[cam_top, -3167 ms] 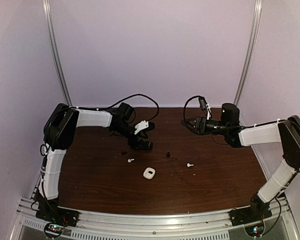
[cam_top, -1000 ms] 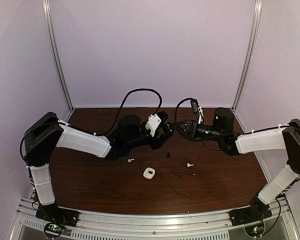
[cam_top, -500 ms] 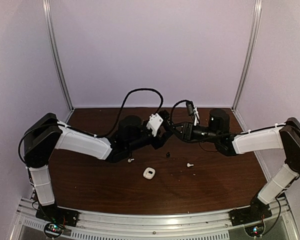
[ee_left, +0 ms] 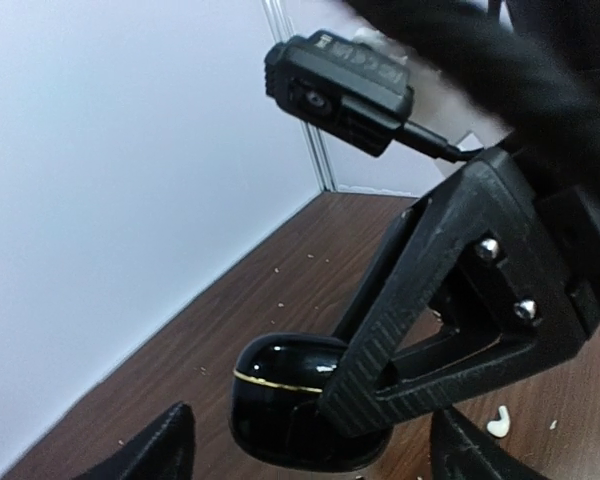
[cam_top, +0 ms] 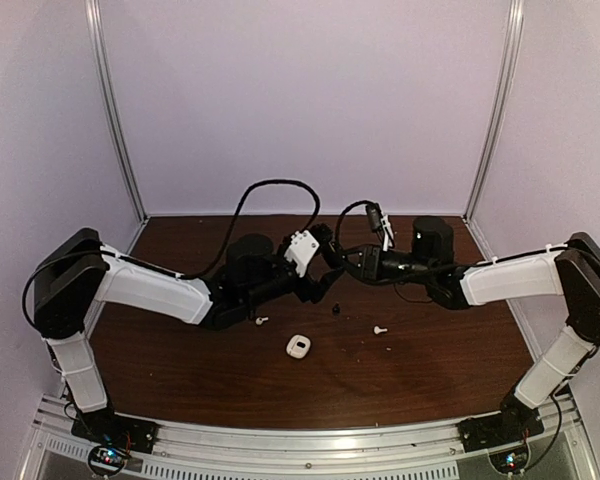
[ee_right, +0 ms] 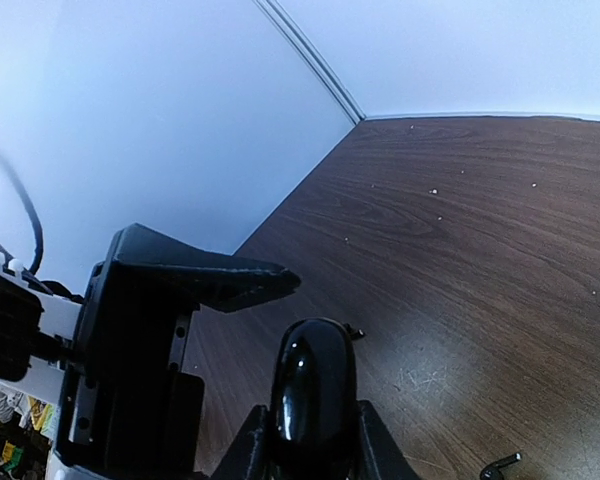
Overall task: Insert the wireless bluetooth earbuds into the charging case
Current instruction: Pass from the left arm to the right, then pass from the right arm to the left
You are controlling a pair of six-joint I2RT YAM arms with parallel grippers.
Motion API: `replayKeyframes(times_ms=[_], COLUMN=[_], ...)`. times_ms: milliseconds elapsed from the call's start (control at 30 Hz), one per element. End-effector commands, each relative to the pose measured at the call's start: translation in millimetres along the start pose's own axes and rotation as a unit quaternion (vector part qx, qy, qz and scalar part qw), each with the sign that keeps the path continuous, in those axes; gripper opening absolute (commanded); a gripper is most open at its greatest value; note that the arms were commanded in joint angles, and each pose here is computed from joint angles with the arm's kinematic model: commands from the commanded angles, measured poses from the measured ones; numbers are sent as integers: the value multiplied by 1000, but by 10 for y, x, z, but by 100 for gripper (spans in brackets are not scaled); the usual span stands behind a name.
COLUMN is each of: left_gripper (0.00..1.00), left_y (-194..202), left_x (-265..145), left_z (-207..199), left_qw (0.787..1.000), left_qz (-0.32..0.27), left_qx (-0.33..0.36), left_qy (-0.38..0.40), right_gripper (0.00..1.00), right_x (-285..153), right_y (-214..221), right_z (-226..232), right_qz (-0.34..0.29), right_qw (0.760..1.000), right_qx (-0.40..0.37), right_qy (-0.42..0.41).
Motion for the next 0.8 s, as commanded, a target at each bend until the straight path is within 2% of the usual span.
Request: replayKeyframes(times_ms=[0,33,167,300,400,467,600,700,767], left_gripper=[93,97,98,98,98,98,98,98,98], left_y=[-388,-391,-418,-326,-340,-456,-664,-683,-617], left_x=[-253,-313,-558,-681,-775,-982,-1527,-1522,-1481], left_z=[125,130,127,138,98,95,133,325,360], left_qw=[998,998,996,992,991,987,981,982,982], left_qz=[-59,-59,-63,-30,1,-17,-109,-77,-46], left_qx=[-13,-17,-62,-119,-132,-145,-135,-155,-157], left_qy=[-30,-29,-15,-8,25,62,91,70,94], right_gripper=[14,14,14,14,14,14,14,14,14], right_x=[7,5,-11,-27,-46,-66,-105,-118,-116], right_y=[-120,-130,-177,-195,-195,-208,-220,-222,-217], right_z=[89,104,209,338,482,544,651,768,849], right_qz=[-3,-2,12,33,43,45,53,61,67], right_qw=[1000,999,997,990,982,978,969,961,955], right_qx=[-28,-32,-66,-108,-129,-144,-176,-202,-217], right_qy=[-13,-17,-41,-80,-129,-146,-164,-181,-193])
Point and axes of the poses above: each gripper's point midway between its finger pads, its own x axis out along the fingers, its own z axis along the line the jaws close on, y = z × x, the point moved 5 cm from there along -x, back along the fingers, and after that the axes turned 4 degrees about -x, right-handed, at the moved point
